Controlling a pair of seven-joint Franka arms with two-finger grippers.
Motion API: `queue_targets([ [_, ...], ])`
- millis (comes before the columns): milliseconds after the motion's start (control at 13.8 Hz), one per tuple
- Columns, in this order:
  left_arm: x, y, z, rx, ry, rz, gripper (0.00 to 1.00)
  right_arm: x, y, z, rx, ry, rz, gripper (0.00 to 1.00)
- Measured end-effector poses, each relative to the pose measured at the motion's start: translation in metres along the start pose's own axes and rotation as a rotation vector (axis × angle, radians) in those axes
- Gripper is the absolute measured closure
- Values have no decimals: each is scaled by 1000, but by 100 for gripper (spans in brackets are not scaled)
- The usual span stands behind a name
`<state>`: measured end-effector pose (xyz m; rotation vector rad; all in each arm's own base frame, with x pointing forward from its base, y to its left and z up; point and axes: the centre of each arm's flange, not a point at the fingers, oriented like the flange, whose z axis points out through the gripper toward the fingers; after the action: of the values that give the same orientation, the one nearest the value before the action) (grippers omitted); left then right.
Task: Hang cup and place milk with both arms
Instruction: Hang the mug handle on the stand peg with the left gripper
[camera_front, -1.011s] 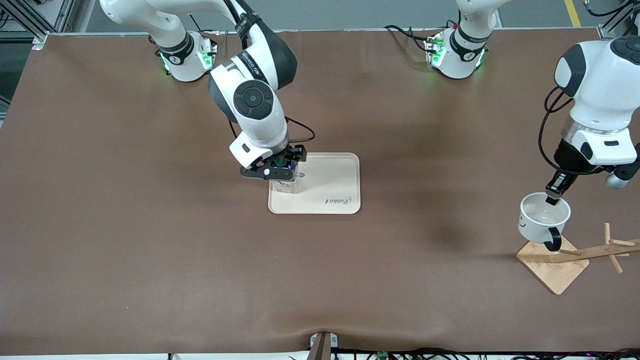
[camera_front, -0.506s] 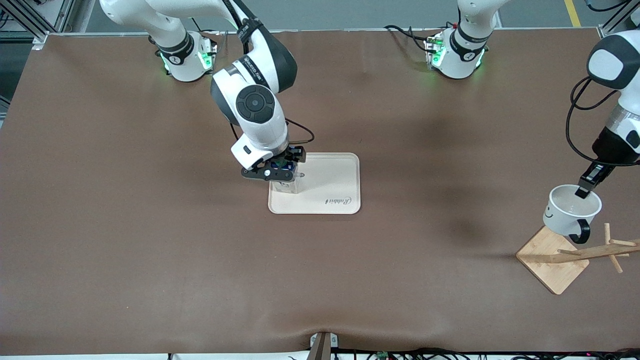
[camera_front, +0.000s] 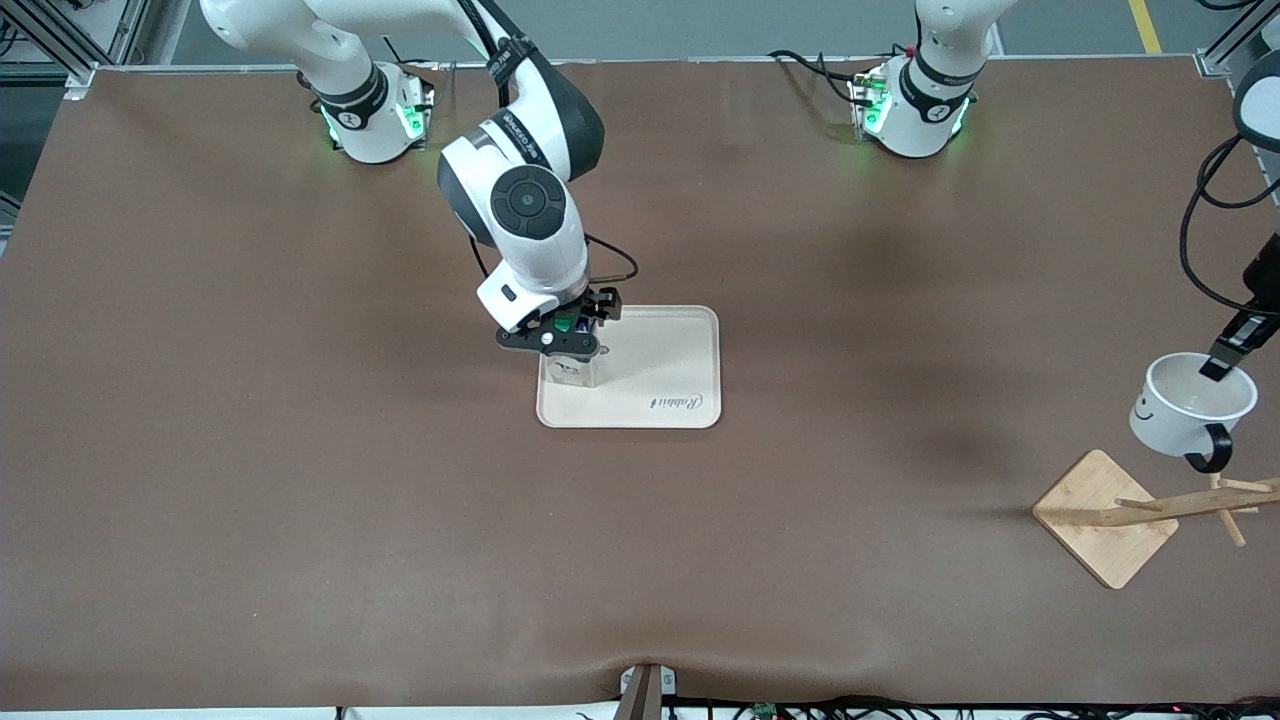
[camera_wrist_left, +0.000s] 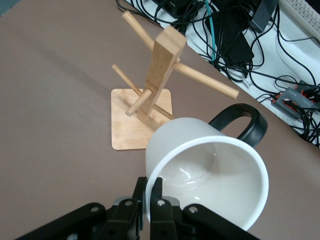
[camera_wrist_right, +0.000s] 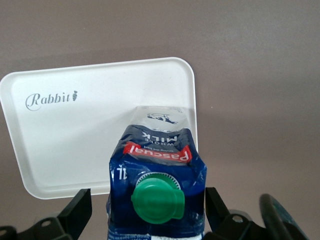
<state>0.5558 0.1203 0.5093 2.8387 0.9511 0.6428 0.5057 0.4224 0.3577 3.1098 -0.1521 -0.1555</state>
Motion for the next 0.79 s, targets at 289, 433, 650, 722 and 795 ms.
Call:
queue_targets([
  [289,11,-9,7,-45,-21,-28,93,0,4,8,-11,-7,5,1],
  [433,19,-15,12,-53,-25,-41,93,2,5,7,-10,-5,7,19],
  [650,23,-12,13,-85,-43,-72,93,2,6,5,-7,-2,9,28],
  [722,24,-10,12,-91,-44,-74,93,2,6,4,-6,-1,9,28],
  [795,24,-7,10,-97,-44,-76,93,3,5,3,-4,2,9,28],
])
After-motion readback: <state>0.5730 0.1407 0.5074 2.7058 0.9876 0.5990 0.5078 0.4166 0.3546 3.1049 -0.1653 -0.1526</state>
